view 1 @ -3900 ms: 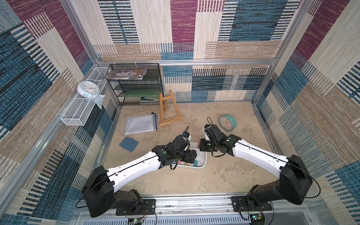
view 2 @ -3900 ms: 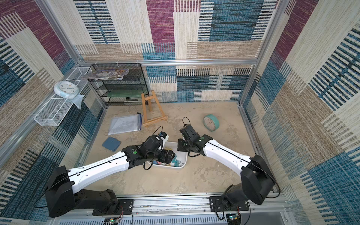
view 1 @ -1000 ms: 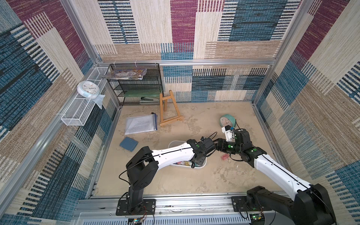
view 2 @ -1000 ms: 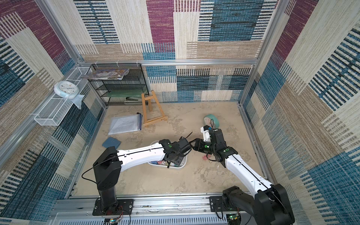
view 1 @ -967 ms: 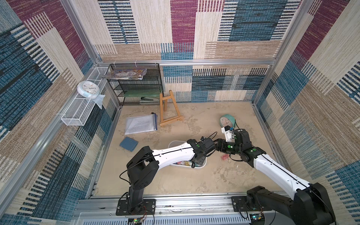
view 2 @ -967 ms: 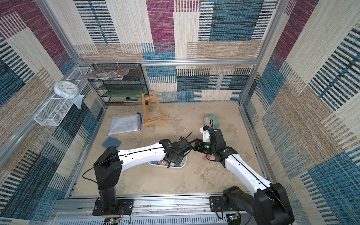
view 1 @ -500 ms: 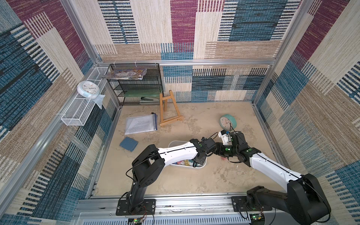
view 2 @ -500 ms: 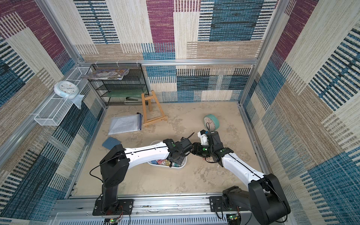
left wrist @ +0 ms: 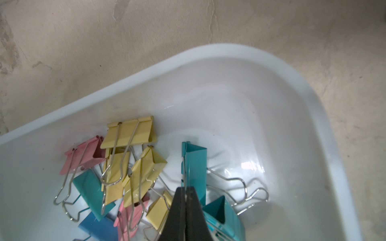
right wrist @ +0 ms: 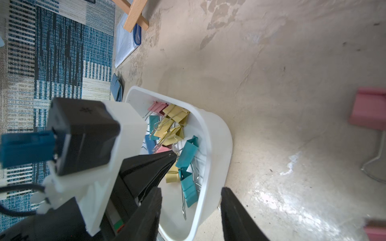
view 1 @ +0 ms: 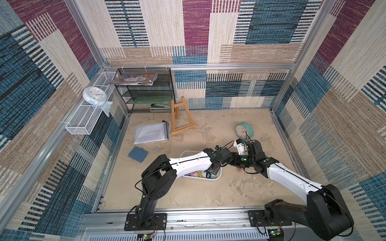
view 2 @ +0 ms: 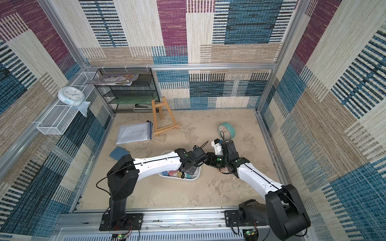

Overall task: Take out the binder clips from the storage box
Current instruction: Pick up the binder clip from the storage box, then place the binder clip at the center of the board.

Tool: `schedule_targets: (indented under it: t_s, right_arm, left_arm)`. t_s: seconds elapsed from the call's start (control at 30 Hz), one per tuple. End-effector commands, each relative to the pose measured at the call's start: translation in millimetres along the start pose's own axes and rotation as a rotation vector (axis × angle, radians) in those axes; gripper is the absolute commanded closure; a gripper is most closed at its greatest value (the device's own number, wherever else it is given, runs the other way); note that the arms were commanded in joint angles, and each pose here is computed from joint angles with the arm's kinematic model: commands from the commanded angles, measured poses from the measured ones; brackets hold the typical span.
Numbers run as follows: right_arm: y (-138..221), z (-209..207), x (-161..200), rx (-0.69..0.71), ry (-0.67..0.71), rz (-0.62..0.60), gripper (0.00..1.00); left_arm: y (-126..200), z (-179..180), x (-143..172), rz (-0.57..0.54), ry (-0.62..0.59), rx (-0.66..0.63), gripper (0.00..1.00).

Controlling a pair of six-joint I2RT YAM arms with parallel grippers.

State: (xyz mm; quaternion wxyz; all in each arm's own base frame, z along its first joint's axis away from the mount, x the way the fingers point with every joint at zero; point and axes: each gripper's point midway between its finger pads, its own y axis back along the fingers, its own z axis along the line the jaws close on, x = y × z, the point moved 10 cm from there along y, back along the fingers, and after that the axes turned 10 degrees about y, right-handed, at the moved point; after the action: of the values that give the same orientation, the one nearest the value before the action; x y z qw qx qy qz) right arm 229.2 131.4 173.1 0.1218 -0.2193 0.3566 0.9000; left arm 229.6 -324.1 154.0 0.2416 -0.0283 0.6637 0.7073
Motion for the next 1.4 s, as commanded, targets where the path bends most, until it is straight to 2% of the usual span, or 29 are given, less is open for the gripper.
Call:
schedule_targets:
  t_s: [0.0, 0.1, 0.3, 0.5, 0.83, 1.03, 1.17, 1.37]
  right_arm:
    - [0, 4, -3, -0.027, 0.025, -0.012, 0.49]
    - [-1, 8, -4, -0.064, 0.043, -0.010, 0.49]
    - [-5, 16, -3, -0.114, 0.079, -0.003, 0.49]
    - [-10, 17, 0, -0.128, 0.080, 0.023, 0.49]
    - [-10, 22, 0, -0.150, 0.102, 0.034, 0.49]
    - [-10, 50, -10, -0.218, 0.197, 0.023, 0.48]
    - [-17, 66, -19, -0.237, 0.243, 0.025, 0.48]
    - [-40, 95, -30, -0.248, 0.326, 0.069, 0.48]
  left_arm:
    - [5, 1, -1, 0.005, 0.007, 0.006, 0.97]
    - [9, 2, -3, -0.012, 0.011, 0.006, 1.00]
    - [21, 8, -8, -0.068, 0.026, -0.013, 1.00]
    - [18, 7, -12, -0.109, 0.010, -0.048, 1.00]
    - [49, 11, -22, -0.193, 0.040, 0.036, 1.00]
    - [82, 41, -14, -0.307, 0.091, 0.007, 1.00]
    - [101, 76, 2, -0.371, 0.157, -0.086, 1.00]
    - [112, 137, 43, -0.354, 0.337, -0.227, 1.00]
